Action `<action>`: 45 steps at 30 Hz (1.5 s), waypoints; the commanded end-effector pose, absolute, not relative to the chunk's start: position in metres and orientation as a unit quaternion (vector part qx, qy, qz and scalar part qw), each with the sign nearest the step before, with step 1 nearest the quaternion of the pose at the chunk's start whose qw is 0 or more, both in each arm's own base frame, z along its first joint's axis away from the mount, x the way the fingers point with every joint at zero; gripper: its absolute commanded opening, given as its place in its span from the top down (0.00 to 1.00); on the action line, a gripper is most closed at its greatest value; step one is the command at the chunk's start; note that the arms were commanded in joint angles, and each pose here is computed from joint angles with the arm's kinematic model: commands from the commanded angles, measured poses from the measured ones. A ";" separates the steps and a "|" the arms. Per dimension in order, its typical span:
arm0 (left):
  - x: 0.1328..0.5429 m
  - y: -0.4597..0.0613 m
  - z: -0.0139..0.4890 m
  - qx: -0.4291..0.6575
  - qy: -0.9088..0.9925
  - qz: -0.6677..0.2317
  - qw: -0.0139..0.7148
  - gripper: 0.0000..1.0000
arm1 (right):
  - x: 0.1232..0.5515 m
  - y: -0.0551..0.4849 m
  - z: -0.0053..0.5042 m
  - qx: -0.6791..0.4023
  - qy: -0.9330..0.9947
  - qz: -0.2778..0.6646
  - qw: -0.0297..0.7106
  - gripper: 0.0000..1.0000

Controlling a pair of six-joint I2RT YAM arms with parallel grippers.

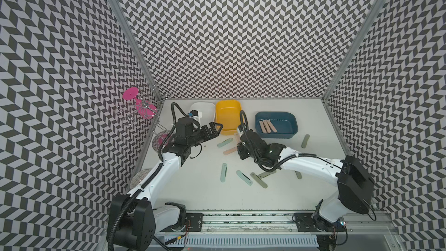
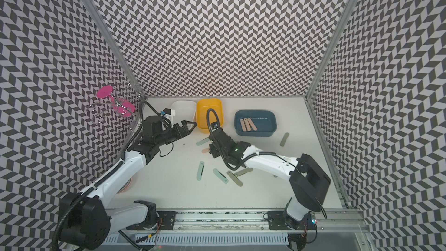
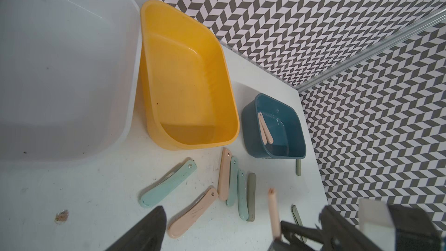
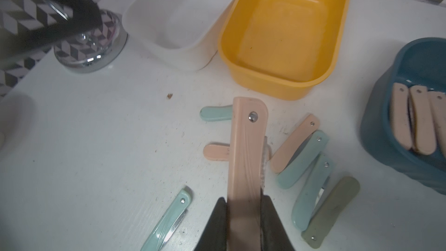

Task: Place the fruit knives into the storage box by color
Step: Pick up the fruit knife from the center of the board, then place the fruit knife in the storage box.

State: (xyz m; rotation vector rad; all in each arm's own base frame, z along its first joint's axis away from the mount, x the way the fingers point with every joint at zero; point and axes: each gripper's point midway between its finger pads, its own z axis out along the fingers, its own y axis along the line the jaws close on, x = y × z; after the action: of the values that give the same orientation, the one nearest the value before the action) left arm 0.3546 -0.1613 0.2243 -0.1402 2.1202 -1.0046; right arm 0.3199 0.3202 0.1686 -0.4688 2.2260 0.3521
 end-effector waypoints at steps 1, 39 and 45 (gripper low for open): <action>0.364 -0.180 0.255 -0.029 0.813 -0.416 0.406 0.00 | 0.348 0.293 0.212 -0.142 0.865 0.161 0.453 0.79; 0.426 -0.344 0.249 0.096 0.809 -0.471 0.338 0.00 | 0.513 0.118 0.113 0.008 0.916 0.094 0.389 0.79; 0.428 -0.341 0.247 0.093 0.808 -0.474 0.338 0.00 | 0.515 0.107 0.088 0.021 0.925 0.083 0.371 0.79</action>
State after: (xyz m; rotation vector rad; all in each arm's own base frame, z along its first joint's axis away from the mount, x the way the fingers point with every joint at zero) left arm 0.4211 -0.3406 0.2410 0.2282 2.1442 -1.2207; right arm 0.5013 0.1116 0.0811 0.0383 2.4161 0.2107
